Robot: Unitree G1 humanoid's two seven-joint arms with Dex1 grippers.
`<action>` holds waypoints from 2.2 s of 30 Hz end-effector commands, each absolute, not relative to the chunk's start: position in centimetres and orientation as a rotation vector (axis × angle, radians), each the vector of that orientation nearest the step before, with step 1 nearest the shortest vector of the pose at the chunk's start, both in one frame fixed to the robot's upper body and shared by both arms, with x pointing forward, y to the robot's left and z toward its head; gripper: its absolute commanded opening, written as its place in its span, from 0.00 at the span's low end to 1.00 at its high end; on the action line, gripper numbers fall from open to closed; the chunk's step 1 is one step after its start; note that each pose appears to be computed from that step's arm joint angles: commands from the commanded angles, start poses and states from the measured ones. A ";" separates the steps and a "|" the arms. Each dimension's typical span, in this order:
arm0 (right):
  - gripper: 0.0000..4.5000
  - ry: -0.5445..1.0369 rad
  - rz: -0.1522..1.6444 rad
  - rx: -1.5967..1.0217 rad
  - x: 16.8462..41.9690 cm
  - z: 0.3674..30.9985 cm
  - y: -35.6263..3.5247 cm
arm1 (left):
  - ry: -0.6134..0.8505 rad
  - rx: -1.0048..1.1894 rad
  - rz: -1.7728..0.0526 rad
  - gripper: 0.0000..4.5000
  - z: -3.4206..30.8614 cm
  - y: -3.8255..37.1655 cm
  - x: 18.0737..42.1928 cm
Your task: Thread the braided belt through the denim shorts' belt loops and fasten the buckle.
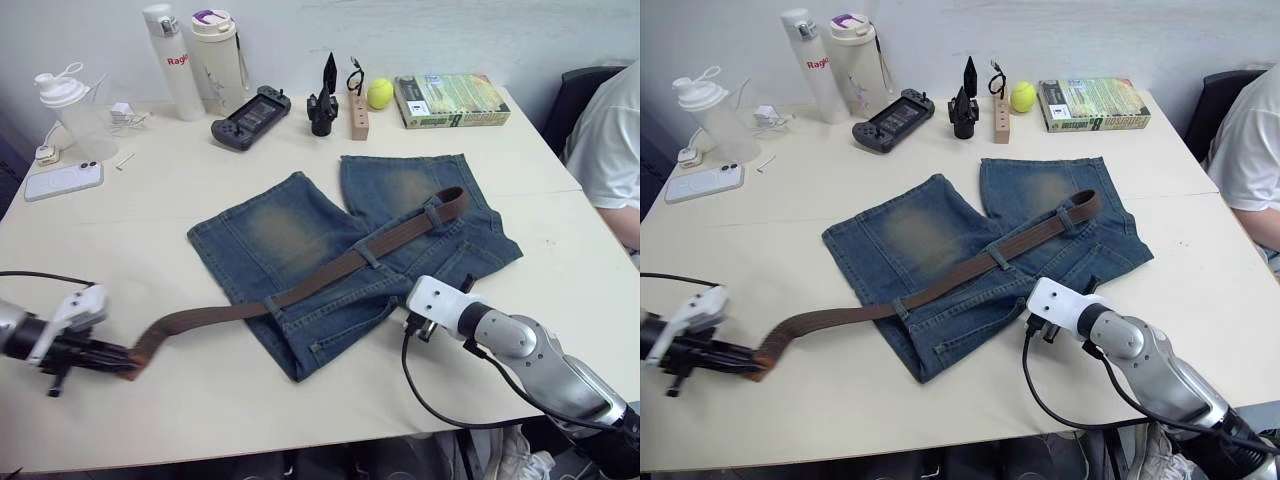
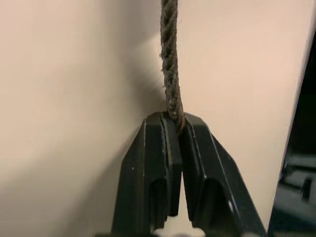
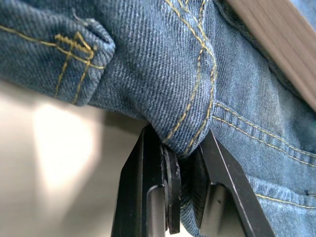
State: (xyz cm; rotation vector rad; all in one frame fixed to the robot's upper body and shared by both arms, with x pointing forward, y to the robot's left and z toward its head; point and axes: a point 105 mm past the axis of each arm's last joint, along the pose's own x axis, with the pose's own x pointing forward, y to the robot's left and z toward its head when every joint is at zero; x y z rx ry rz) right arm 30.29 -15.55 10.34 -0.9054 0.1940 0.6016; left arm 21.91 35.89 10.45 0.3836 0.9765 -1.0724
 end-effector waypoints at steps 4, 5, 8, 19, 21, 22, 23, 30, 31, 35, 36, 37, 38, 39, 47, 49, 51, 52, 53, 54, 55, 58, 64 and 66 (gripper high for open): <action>0.00 0.245 0.538 -0.922 31.1 9.5 -16.8 | 1.440 0.635 -0.903 0.00 10.7 44.6 16.9; 0.00 0.243 0.541 -0.921 31.1 9.5 -16.7 | 1.446 0.685 -0.866 0.00 10.7 45.1 17.2; 0.00 0.238 0.553 -0.924 31.2 9.3 -16.3 | 1.484 0.826 -0.825 0.00 10.8 46.3 17.7; 0.00 0.224 0.594 -0.910 30.7 9.3 -15.2 | 0.911 0.672 -0.994 0.56 13.0 38.6 26.1; 0.00 0.222 0.598 -0.905 30.7 9.3 -15.1 | 0.805 0.671 -1.024 0.76 14.7 37.1 27.7; 0.00 0.223 0.605 -0.905 30.7 9.2 -15.0 | 0.718 0.655 -1.038 0.85 16.0 35.9 29.0; 0.00 0.224 0.610 -0.907 30.7 9.2 -14.9 | 0.660 0.641 -1.049 0.85 16.9 35.0 29.8; 0.00 0.234 0.698 -0.859 29.7 8.7 -13.0 | 0.365 0.338 -1.461 0.85 21.7 22.9 27.0; 0.00 0.232 0.724 -0.845 29.4 8.7 -12.5 | 0.367 0.300 -1.492 0.85 21.4 21.8 25.9; 0.00 0.195 0.791 -0.783 28.2 9.6 -10.6 | 0.287 0.220 -1.493 0.85 20.3 17.9 23.7; 0.00 0.181 0.791 -0.786 28.1 9.9 -10.5 | 0.262 0.235 -1.475 0.85 19.7 17.2 23.3; 0.11 0.173 0.792 -0.762 28.0 10.2 -10.4 | 0.244 0.234 -1.454 0.86 19.2 16.7 23.1; 0.23 0.169 0.799 -0.732 27.8 10.5 -10.2 | 0.229 0.230 -1.441 0.86 18.8 16.2 22.7; 0.27 0.168 0.804 -0.710 27.7 10.7 -10.1 | 0.218 0.226 -1.429 0.86 18.6 16.0 22.4; 0.98 0.168 0.882 -0.583 25.9 13.7 -11.7 | 0.160 0.531 -1.367 1.00 13.3 14.6 21.0; 0.98 0.178 0.872 -0.651 26.1 14.4 -13.8 | 0.109 0.589 -1.306 1.00 12.5 13.9 21.8; 0.98 0.209 0.822 -0.781 27.1 14.5 -16.6 | 0.067 0.654 -1.269 1.00 11.8 13.3 22.6; 0.98 0.234 0.789 -0.857 27.7 14.2 -18.0 | 0.049 0.689 -1.253 1.00 11.4 13.1 23.0; 0.98 0.261 0.765 -0.935 28.2 13.8 -19.3 | 0.053 0.700 -1.247 1.00 11.0 13.0 23.2; 0.98 0.283 0.752 -1.014 28.7 13.2 -20.4 | 0.037 0.734 -1.234 1.00 10.7 12.8 23.6; 0.98 0.302 0.746 -1.061 29.2 12.6 -21.3 | 0.043 0.757 -1.246 1.00 10.2 12.7 23.6; 0.98 0.309 0.738 -1.170 30.3 11.6 -22.4 | 0.047 0.811 -1.231 1.00 9.2 12.7 24.0; 1.00 0.347 0.648 -1.272 32.6 9.7 -24.3 | 0.031 0.889 -1.198 0.80 8.7 13.2 25.1; 0.94 0.353 0.629 -1.263 32.9 9.6 -24.5 | 0.032 0.896 -1.197 0.60 8.8 13.5 25.3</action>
